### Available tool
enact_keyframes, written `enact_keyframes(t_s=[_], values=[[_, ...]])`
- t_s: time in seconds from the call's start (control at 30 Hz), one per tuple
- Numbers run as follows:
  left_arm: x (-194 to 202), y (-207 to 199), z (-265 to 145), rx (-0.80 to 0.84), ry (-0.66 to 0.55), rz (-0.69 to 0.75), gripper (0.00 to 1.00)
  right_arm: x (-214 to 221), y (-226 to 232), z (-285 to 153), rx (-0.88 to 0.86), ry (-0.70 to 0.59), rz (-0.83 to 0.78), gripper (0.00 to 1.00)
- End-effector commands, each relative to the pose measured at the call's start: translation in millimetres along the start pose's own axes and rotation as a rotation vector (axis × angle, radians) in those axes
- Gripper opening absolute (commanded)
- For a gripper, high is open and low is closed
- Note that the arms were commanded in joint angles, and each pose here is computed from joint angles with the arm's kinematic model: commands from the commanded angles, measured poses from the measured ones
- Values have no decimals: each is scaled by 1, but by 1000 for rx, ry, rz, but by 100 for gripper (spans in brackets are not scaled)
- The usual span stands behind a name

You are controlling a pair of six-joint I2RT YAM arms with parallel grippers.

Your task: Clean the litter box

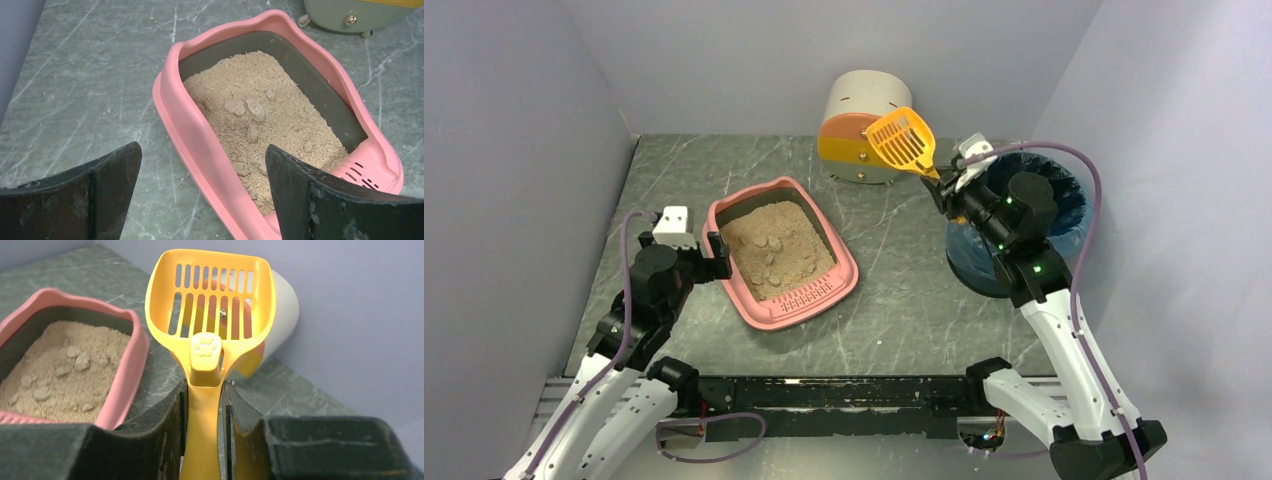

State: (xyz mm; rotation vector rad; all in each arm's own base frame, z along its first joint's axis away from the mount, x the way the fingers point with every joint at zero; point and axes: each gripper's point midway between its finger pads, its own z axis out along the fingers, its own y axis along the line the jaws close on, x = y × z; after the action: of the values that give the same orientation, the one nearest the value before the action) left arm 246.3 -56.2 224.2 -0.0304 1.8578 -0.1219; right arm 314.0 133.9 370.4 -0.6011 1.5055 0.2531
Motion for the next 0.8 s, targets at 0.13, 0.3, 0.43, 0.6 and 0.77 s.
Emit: enact_keyframes(t_s=[0.13,0.3,0.43,0.6,0.77], values=[[-9,-12,-5,30,36,-87,98,-13,45,-11,-282,-125,-402,0],[-4,-17,-3,42,84,-91,96,-6,73,-9,-400,-111,-446,0],[-4,-26,-5,74,120,-122,93,9,98,6,-453,12,-476,0],[-6,-32,-6,84,149,-175,92,29,134,17,-511,156,-460,0],[12,-34,5,48,201,-263,95,48,160,29,-523,274,-357,0]])
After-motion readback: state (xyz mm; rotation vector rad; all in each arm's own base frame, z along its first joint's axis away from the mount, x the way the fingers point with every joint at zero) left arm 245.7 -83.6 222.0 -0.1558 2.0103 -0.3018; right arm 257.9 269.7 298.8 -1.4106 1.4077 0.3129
